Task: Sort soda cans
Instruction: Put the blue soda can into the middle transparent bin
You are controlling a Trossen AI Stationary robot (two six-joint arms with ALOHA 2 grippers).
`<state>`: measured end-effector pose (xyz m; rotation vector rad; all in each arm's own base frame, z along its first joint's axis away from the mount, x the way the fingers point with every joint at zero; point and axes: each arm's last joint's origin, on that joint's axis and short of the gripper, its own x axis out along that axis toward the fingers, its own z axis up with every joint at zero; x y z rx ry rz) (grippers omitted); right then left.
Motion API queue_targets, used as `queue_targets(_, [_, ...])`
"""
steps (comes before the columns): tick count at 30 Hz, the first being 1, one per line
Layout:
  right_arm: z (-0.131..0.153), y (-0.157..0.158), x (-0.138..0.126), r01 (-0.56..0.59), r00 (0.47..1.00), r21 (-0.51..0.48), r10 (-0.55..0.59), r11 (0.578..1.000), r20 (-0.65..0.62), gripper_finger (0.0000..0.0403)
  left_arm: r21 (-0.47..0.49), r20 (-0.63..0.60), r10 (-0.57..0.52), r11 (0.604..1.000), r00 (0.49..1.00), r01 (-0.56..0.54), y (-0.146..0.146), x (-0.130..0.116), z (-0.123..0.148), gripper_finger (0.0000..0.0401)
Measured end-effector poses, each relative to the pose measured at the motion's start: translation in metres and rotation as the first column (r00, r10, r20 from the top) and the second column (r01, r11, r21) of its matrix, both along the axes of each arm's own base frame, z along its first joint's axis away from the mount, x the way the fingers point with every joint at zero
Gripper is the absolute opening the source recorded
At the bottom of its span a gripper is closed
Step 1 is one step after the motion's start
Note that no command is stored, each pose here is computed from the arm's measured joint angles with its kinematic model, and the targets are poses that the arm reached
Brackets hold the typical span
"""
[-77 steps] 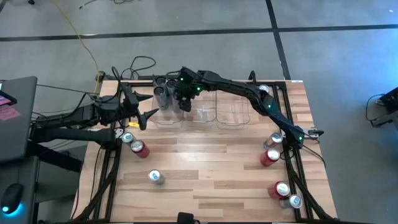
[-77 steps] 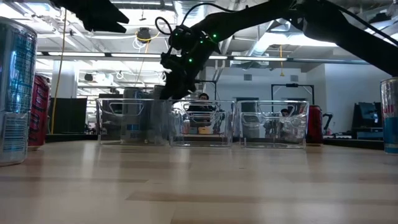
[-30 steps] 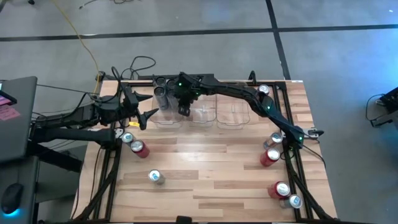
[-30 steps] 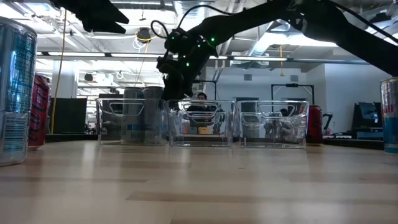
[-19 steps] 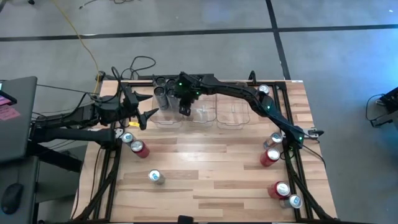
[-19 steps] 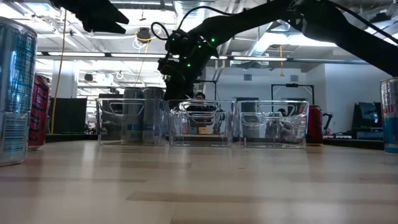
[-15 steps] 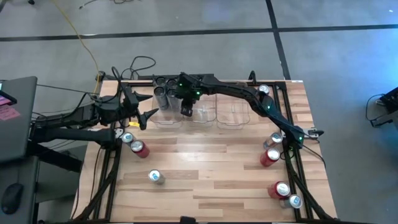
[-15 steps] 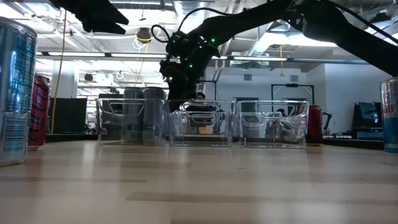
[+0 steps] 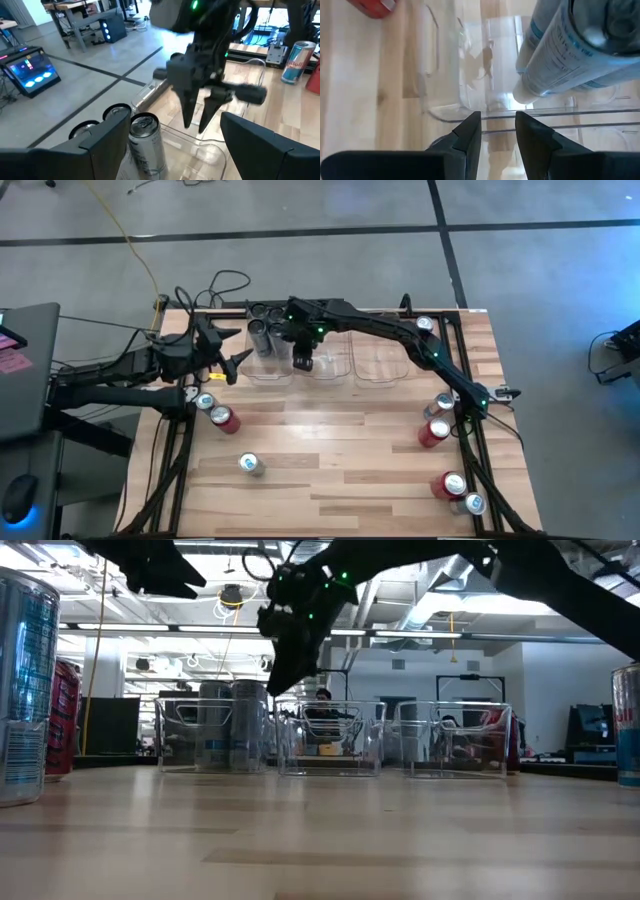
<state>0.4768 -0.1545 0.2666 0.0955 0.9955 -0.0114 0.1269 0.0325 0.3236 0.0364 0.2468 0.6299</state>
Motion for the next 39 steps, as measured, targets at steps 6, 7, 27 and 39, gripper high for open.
queue_targets(6, [0.044,0.015,-0.013,-0.022,0.996,-0.032,0.025,0.999,0.091,0.0139,-0.023,-0.032,0.007,1.000,0.999,-0.008,0.000,-0.001,-0.004,0.0306])
queue_targets(7, [0.051,0.020,-0.016,-0.031,0.995,-0.036,0.035,0.999,0.098,0.0139,-0.031,-0.049,0.009,0.999,0.999,-0.010,0.000,-0.002,-0.006,0.0306])
queue_targets(27, [0.185,0.109,-0.127,-0.163,0.930,-0.106,0.189,0.981,0.316,0.0139,-0.426,-0.292,-0.139,0.905,0.946,0.002,-0.013,-0.035,-0.042,0.0306])
queue_targets(39, [0.191,0.114,-0.190,-0.006,0.881,-0.158,0.080,0.987,0.466,0.0139,-0.495,-0.449,-0.109,0.857,0.887,-0.145,-0.016,-0.056,-0.025,0.0306])
